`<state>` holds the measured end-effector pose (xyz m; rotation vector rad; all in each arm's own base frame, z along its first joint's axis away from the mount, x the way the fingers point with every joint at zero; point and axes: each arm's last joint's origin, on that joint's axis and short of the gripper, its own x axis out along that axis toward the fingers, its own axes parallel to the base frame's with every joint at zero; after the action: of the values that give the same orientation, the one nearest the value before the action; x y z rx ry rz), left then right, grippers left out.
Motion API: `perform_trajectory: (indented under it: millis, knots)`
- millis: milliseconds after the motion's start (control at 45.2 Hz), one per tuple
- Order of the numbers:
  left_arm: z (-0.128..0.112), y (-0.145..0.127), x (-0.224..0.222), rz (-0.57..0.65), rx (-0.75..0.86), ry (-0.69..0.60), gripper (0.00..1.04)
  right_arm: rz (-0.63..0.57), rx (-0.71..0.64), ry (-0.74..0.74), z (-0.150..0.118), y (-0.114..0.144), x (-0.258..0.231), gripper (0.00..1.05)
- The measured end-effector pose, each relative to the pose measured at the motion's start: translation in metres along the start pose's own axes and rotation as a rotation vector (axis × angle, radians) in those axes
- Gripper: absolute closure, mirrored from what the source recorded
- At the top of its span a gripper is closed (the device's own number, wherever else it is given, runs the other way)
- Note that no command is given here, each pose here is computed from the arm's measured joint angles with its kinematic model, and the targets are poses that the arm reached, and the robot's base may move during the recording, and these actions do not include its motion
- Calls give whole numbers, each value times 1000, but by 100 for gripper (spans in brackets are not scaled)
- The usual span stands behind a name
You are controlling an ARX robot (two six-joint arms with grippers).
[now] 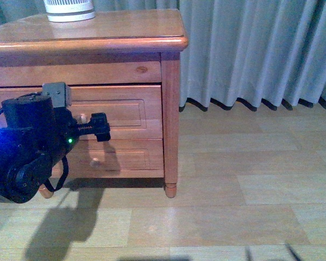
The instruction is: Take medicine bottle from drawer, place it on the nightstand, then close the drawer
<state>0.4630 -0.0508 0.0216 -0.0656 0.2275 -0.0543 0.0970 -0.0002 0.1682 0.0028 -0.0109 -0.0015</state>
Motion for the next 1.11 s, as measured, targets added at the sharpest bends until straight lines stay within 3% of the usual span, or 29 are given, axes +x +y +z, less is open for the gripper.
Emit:
perform_trajectory:
  millis: [266, 487, 664, 1107]
  knots:
    - [2, 1, 5, -5, -1, -8, 7, 0, 0, 0, 0, 0, 0, 7]
    - [2, 1, 6, -19, 0, -6, 38, 0, 0, 0, 0, 0, 0, 7]
    - [2, 3, 6, -8, -2, -7, 75, 0, 0, 0, 0, 0, 0, 7]
    - [-3, 9, -17, -41, 6, -9, 79, 0, 0, 0, 0, 0, 0, 7]
